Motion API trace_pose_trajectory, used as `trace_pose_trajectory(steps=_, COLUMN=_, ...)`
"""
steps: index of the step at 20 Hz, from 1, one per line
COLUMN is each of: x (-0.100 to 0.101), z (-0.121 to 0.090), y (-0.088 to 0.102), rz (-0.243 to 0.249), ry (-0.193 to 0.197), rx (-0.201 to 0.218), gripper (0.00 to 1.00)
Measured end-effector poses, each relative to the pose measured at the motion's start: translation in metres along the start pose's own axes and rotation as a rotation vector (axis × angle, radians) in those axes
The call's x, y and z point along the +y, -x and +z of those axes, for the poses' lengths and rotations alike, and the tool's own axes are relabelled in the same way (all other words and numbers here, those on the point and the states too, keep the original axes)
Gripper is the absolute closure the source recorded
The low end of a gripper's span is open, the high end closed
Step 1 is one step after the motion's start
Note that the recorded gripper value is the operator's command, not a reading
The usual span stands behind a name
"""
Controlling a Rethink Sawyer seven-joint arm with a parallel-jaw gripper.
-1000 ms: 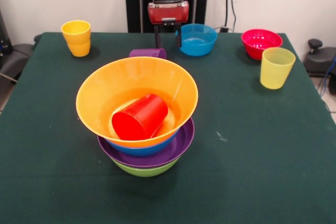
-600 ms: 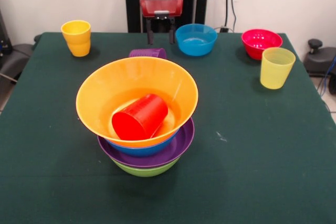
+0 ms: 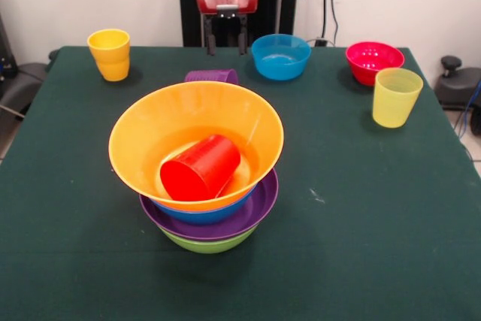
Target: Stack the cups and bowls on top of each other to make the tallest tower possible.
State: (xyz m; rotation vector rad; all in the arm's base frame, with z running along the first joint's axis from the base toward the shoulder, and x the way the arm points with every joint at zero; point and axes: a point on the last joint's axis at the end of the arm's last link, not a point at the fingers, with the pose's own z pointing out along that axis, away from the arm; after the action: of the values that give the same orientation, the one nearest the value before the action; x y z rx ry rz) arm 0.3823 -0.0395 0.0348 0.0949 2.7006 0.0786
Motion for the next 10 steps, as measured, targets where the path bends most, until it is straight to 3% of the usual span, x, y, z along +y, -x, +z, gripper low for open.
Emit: trace_pose_trajectory(steps=10, x=-0.013, z=-0.035, y=0.023, rz=0.043, ry=-0.01, rx=0.052, gripper=0.0)
